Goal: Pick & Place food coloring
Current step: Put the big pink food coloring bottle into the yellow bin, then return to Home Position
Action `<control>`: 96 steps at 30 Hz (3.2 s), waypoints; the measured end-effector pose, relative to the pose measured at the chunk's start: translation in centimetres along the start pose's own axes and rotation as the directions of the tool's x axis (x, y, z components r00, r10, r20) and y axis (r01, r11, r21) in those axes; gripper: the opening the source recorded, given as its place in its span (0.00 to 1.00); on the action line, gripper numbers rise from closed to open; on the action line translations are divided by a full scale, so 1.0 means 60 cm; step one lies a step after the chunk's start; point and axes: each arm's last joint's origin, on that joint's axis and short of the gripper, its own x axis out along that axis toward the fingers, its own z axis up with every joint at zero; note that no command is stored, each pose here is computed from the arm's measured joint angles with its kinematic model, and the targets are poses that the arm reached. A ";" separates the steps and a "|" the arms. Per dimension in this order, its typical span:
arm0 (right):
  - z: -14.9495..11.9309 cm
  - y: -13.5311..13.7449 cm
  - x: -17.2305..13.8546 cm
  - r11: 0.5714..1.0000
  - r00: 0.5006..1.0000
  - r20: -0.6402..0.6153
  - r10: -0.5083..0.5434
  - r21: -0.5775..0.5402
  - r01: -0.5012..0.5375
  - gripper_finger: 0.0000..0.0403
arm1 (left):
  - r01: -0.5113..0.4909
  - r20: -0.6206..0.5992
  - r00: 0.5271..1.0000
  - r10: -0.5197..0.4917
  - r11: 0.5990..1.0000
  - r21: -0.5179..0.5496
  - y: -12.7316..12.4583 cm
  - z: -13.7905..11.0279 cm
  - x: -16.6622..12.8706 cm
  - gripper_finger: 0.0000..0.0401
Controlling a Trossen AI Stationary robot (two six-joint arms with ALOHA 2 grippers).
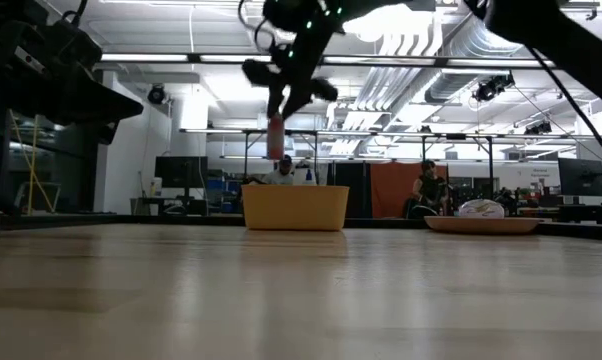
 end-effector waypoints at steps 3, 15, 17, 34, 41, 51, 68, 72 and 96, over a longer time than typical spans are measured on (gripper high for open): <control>-0.015 0.005 0.037 1.000 1.000 -0.021 0.009 0.020 -0.008 0.27 | 0.000 0.000 1.000 0.000 1.000 0.000 0.000 0.000 0.000 0.00; -0.062 0.008 0.131 0.997 0.995 -0.097 0.017 0.083 -0.009 0.27 | 0.000 0.000 1.000 0.000 1.000 0.000 0.000 0.000 0.000 0.00; -0.062 0.004 0.138 0.996 0.996 -0.088 0.002 0.086 0.006 0.27 | 0.000 0.000 1.000 0.000 1.000 0.000 0.000 0.000 0.000 0.00; -0.081 -0.012 0.182 0.989 0.990 -0.141 -0.001 0.144 0.021 0.27 | 0.001 0.000 1.000 -0.001 1.000 0.000 0.000 0.000 0.000 0.00; -0.100 -0.020 0.192 0.988 0.977 -0.206 -0.060 0.125 0.087 0.27 | 0.000 0.000 1.000 0.000 1.000 0.000 0.000 0.000 0.000 0.00; -0.103 -0.013 0.191 0.990 0.977 -0.210 -0.039 0.126 0.066 0.27 | 0.001 0.000 1.000 -0.001 1.000 0.000 0.000 0.000 0.000 0.00; -0.109 -0.001 0.187 0.993 0.977 -0.209 -0.032 0.106 0.056 0.44 | 0.000 0.000 1.000 0.000 1.000 0.000 0.000 0.000 0.000 0.00; -0.106 0.003 0.180 0.997 0.980 -0.198 -0.033 0.064 0.047 0.46 | 0.000 0.000 1.000 0.000 1.000 0.000 0.000 0.000 0.000 0.00; -0.090 0.019 0.134 0.998 0.987 -0.152 -0.058 0.004 0.060 0.64 | -0.001 0.001 1.000 0.001 1.000 0.000 0.000 0.000 0.000 0.00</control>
